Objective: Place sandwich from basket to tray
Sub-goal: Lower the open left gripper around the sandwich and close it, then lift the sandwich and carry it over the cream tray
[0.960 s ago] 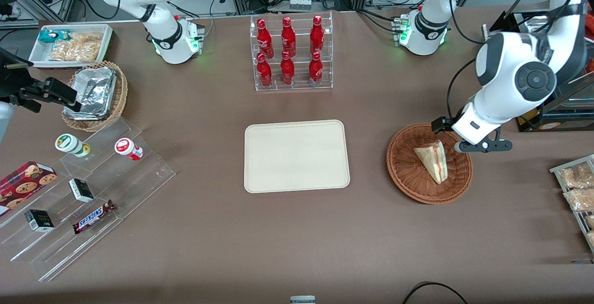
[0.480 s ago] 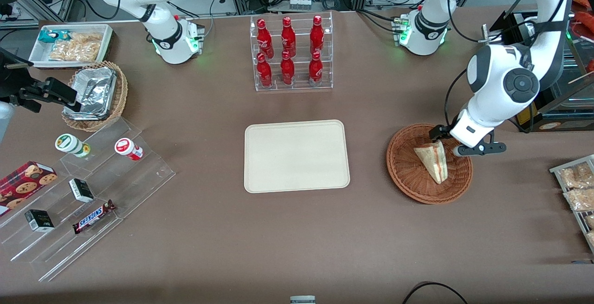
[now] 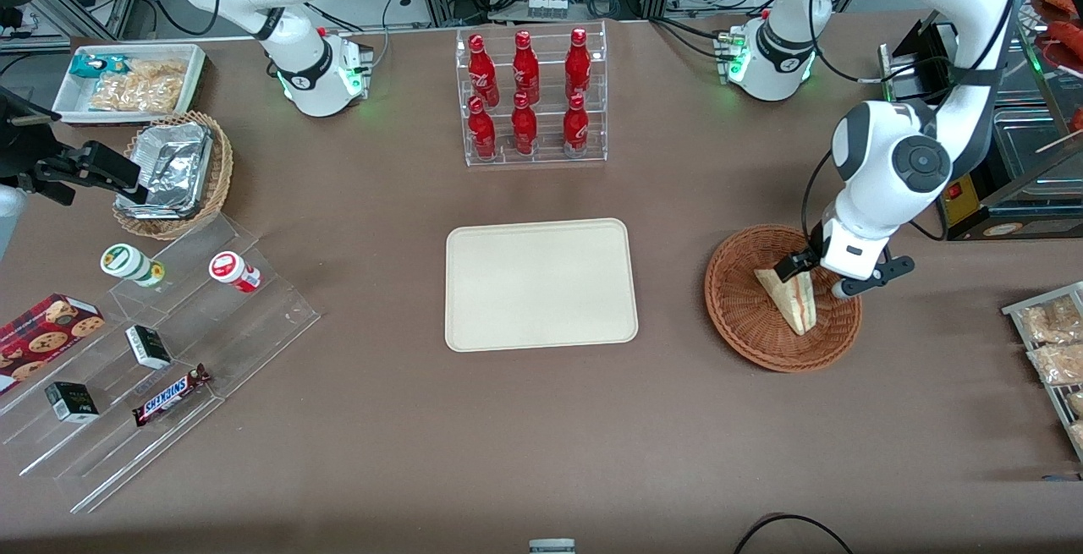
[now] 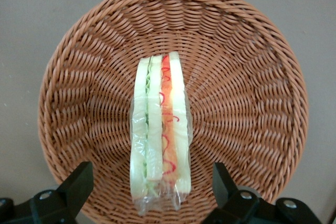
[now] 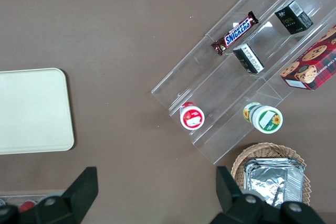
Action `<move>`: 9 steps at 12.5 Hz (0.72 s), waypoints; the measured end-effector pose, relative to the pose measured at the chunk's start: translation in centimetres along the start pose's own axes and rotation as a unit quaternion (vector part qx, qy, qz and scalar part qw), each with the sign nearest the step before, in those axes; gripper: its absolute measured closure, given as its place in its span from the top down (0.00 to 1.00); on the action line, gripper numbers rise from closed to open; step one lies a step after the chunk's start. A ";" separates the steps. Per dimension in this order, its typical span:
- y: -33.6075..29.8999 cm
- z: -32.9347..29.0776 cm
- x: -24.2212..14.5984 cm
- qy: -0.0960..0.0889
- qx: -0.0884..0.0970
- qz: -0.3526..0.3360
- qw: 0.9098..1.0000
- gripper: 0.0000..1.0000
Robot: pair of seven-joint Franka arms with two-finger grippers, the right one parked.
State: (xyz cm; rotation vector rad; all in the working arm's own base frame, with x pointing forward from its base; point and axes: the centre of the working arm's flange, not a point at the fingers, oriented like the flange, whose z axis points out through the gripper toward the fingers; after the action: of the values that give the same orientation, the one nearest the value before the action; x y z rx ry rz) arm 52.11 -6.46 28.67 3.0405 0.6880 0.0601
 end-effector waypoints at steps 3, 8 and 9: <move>0.0 1.9 -0.1 -0.008 0.002 -0.052 0.999 1.00; -0.1 4.4 -0.5 -0.027 0.011 -0.061 0.998 0.86; 0.0 4.3 -0.4 -0.026 0.010 -0.061 0.998 0.73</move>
State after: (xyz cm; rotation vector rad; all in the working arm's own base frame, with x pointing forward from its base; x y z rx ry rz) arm 51.92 -6.67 24.34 3.0005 0.8720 -0.0281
